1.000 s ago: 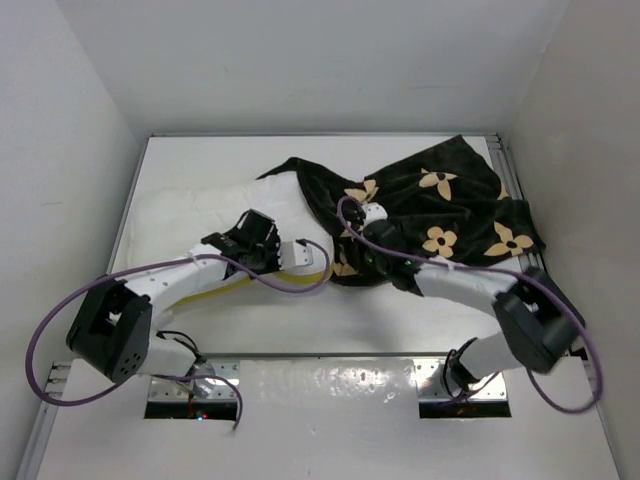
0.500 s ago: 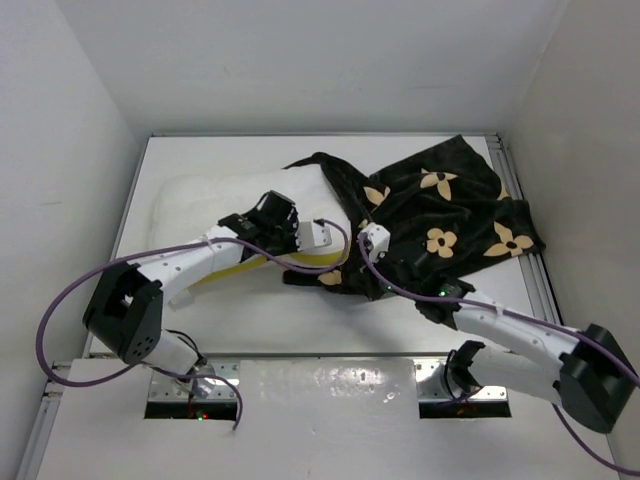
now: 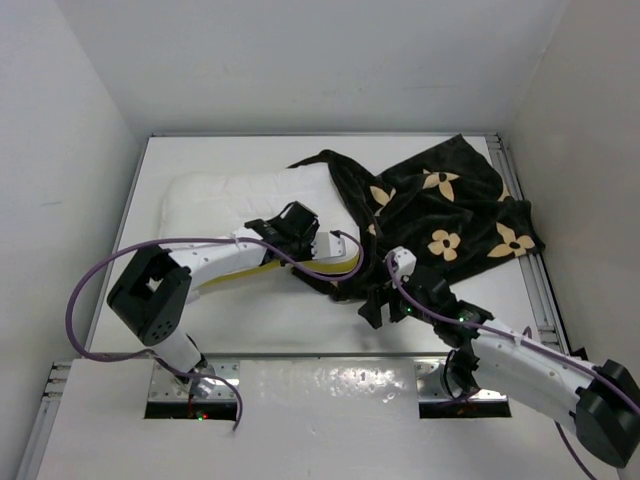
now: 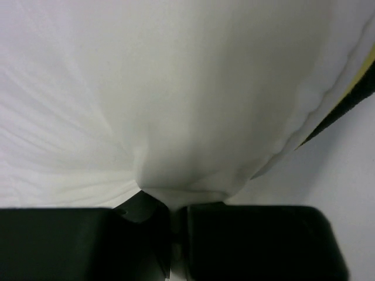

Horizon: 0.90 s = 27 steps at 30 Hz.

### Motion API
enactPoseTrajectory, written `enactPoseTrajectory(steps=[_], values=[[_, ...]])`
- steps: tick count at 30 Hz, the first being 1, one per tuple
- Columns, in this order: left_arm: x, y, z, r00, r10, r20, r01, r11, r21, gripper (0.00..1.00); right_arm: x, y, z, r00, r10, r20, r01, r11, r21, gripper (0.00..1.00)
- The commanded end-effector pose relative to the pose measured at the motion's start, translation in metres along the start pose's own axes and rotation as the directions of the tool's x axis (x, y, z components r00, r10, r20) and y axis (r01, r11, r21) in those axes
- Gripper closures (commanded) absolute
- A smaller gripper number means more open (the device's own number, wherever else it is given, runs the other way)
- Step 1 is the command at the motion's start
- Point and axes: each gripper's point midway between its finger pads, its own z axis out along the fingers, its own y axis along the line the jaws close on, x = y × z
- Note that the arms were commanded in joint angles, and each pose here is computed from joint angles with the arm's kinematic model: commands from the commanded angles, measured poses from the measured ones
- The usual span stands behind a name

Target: Put the pillow into the pillowcase

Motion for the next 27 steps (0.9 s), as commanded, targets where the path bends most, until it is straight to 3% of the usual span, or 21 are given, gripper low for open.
enactPoseTrajectory(steps=[1, 2, 3, 6, 9, 12, 18, 23, 27], values=[[-0.017, 0.014, -0.008, 0.997, -0.053, 0.060, 0.055, 0.998, -0.044, 1.00, -0.039, -0.003, -0.004, 0.985, 0.045, 0.164, -0.051, 0.998, 0.032, 0.08], [-0.017, 0.013, -0.009, 0.997, -0.053, 0.062, 0.055, 0.998, -0.043, 1.00, -0.060, -0.007, -0.007, 0.966, 0.046, 0.254, -0.062, 0.996, 0.057, 0.11], [-0.018, 0.011, -0.011, 0.996, -0.053, 0.065, 0.056, 0.998, -0.040, 1.00, -0.073, -0.007, -0.006, 0.955, 0.069, 0.289, -0.091, 0.994, 0.062, 0.29], [-0.016, 0.005, -0.013, 0.996, -0.063, 0.063, 0.065, 0.998, -0.021, 1.00, -0.103, -0.005, -0.001, 0.923, 0.129, 0.361, -0.162, 0.985, 0.060, 0.63], [-0.016, 0.003, -0.014, 0.996, -0.066, 0.065, 0.067, 0.998, -0.015, 1.00, -0.122, -0.012, 0.015, 0.903, 0.223, 0.368, -0.265, 0.962, 0.065, 0.74], [-0.014, 0.005, -0.017, 0.994, -0.086, 0.067, 0.088, 0.996, -0.018, 1.00, -0.147, -0.020, 0.033, 0.886, 0.333, 0.323, -0.371, 0.927, 0.063, 0.78], [-0.011, 0.004, -0.021, 0.993, -0.096, 0.071, 0.098, 0.995, -0.018, 1.00, -0.138, -0.074, 0.052, 0.820, 0.469, 0.329, -0.541, 0.822, 0.176, 0.76], [-0.012, 0.004, -0.021, 0.993, -0.096, 0.075, 0.098, 0.995, -0.020, 1.00, -0.142, -0.074, 0.075, 0.862, 0.449, 0.234, -0.494, 0.849, 0.191, 0.76], [-0.012, 0.005, -0.021, 0.993, -0.097, 0.074, 0.099, 0.995, -0.027, 1.00, -0.122, -0.080, 0.085, 0.852, 0.484, 0.202, -0.521, 0.822, 0.228, 0.73]])
